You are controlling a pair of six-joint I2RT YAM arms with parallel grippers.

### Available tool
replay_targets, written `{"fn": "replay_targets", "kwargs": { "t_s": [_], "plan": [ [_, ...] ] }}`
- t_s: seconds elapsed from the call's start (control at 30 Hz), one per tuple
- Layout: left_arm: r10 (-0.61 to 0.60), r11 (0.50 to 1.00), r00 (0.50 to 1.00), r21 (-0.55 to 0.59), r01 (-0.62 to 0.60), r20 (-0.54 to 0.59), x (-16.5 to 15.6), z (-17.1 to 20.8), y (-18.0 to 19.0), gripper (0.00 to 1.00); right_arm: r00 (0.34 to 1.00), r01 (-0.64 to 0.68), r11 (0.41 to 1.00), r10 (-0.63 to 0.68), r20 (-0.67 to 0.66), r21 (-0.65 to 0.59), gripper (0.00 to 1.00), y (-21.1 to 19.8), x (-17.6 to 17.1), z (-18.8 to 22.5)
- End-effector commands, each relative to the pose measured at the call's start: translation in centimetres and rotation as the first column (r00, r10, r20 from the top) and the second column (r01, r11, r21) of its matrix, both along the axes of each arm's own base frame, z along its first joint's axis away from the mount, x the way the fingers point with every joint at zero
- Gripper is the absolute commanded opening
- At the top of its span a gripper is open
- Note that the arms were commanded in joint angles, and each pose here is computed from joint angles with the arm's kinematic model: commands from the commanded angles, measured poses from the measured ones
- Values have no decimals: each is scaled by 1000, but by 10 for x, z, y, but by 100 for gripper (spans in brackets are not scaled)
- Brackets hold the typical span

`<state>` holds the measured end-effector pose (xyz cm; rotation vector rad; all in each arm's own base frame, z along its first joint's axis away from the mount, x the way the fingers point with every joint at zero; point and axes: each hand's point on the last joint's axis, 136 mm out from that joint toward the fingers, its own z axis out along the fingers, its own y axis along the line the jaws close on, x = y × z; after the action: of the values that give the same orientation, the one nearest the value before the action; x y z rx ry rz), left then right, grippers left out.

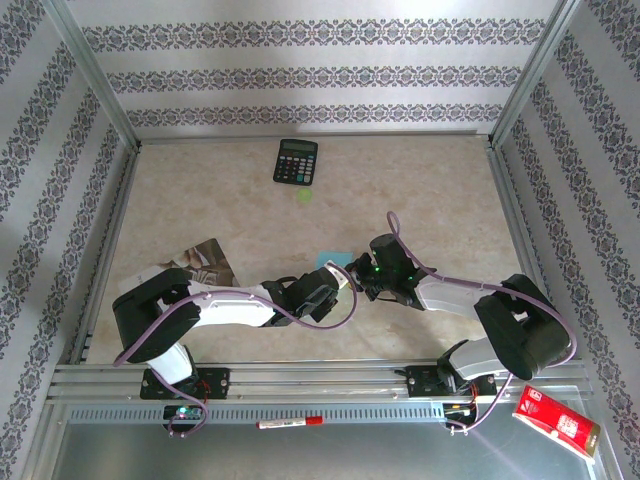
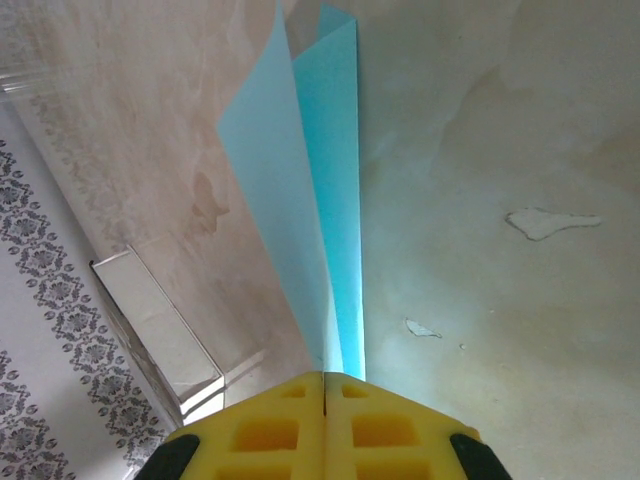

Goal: Fold a paper plane with a square sheet of paper (pick it up from the middle)
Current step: Fold the wing for the fifth time at the center of the table.

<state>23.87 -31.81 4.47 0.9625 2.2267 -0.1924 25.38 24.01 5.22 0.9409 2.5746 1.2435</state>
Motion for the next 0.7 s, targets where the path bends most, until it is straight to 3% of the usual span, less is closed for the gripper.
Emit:
{"fn": "replay_targets", "kwargs": {
  "t_s": [0.0,0.4,0.67],
  "plan": [
    [12,999,1000,-48,-13,-15,-3,3,-8,6,1000,-12,1000,12,13,6,2,1,-3,2],
    [49,976,993,-207,-71,-108,-14,-1,-8,0,993,18,1000,-15,115,-23,23,-29,5,23],
    [63,946,981,-303,-117,-183,-21,3,-9,0,986,-20,993,40,163,-119,27,-48,8,27]
  ]
}}
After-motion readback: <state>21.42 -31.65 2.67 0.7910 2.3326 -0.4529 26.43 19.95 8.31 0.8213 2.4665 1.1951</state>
